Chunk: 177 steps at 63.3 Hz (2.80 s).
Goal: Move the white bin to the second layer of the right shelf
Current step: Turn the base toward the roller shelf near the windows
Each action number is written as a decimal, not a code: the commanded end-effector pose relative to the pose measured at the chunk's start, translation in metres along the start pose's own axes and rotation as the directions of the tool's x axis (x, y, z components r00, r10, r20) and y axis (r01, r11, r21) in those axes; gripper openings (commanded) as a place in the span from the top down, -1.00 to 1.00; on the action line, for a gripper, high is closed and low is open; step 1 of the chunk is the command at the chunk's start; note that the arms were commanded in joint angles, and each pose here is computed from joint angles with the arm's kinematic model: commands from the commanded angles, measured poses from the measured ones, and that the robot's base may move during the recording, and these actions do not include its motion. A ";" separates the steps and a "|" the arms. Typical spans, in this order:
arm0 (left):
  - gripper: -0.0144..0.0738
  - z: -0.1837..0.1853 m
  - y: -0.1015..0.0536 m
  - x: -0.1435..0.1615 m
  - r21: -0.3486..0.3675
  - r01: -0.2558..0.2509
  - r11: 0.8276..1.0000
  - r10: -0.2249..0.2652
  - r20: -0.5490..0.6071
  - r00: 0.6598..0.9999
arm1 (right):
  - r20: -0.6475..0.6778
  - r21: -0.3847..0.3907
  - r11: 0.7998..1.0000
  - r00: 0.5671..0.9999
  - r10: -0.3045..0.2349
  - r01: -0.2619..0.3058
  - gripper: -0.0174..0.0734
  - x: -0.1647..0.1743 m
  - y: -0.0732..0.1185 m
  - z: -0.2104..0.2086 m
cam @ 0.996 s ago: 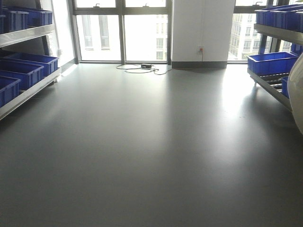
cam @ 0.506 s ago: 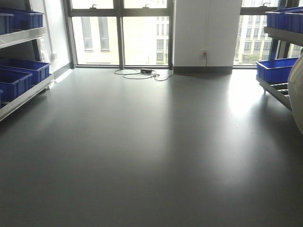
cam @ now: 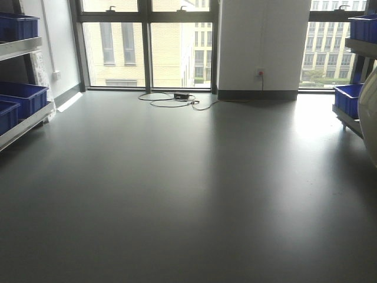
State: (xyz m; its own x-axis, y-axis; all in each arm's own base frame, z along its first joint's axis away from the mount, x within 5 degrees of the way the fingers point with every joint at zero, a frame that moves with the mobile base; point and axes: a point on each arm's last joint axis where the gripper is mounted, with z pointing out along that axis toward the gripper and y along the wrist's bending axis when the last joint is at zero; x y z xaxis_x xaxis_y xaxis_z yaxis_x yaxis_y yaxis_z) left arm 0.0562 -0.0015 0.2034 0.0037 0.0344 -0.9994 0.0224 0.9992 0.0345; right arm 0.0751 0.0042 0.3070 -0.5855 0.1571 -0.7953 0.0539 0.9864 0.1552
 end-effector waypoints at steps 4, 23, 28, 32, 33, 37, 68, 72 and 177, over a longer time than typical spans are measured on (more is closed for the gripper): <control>0.48 0.000 0.000 0.004 -0.005 0.009 1.000 -0.009 0.060 0.998 | 0.119 -0.011 1.000 0.993 0.007 -0.005 0.49 -0.017 0.003 -0.008; 0.48 0.000 0.000 0.004 -0.005 0.009 1.000 -0.009 0.060 0.998 | 0.119 -0.011 1.000 0.993 0.007 -0.005 0.49 -0.017 0.003 -0.008; 0.48 0.000 0.000 0.004 -0.005 0.009 1.000 -0.009 0.060 0.998 | 0.119 -0.011 1.000 0.993 0.007 -0.005 0.49 -0.017 0.003 -0.008; 0.48 0.000 0.000 0.004 -0.005 0.009 1.000 -0.009 0.060 0.998 | 0.119 -0.011 1.000 0.993 0.007 -0.005 0.49 -0.017 0.003 -0.008; 0.48 0.000 0.000 0.004 -0.005 0.009 1.000 -0.009 0.060 0.998 | 0.119 -0.011 1.000 0.993 0.007 -0.005 0.49 -0.017 0.003 -0.008; 0.48 0.000 0.000 0.004 -0.005 0.009 1.000 -0.009 0.060 0.998 | 0.119 -0.011 1.000 0.993 0.007 -0.005 0.49 -0.017 0.003 -0.008; 0.48 0.000 0.000 0.004 -0.005 0.009 1.000 -0.009 0.060 0.998 | 0.119 -0.011 1.000 0.993 0.007 -0.005 0.49 -0.017 0.003 -0.008; 0.48 0.000 0.000 0.004 -0.005 0.009 1.000 -0.009 0.060 0.998 | 0.119 -0.011 1.000 0.993 0.007 -0.005 0.49 -0.017 0.003 -0.008; 0.48 0.000 0.000 0.004 -0.005 0.009 1.000 -0.009 0.060 0.998 | 0.119 -0.011 1.000 0.993 0.007 -0.005 0.49 -0.017 0.003 -0.008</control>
State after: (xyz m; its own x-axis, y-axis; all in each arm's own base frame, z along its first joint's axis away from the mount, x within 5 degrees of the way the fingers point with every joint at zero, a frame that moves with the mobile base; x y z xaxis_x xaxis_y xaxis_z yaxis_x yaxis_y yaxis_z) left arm 0.0562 -0.0015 0.2034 0.0037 0.0344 -0.9994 0.0224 0.9992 0.0345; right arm 0.0751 0.0044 0.3070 -0.5856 0.1590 -0.7949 0.0531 0.9860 0.1582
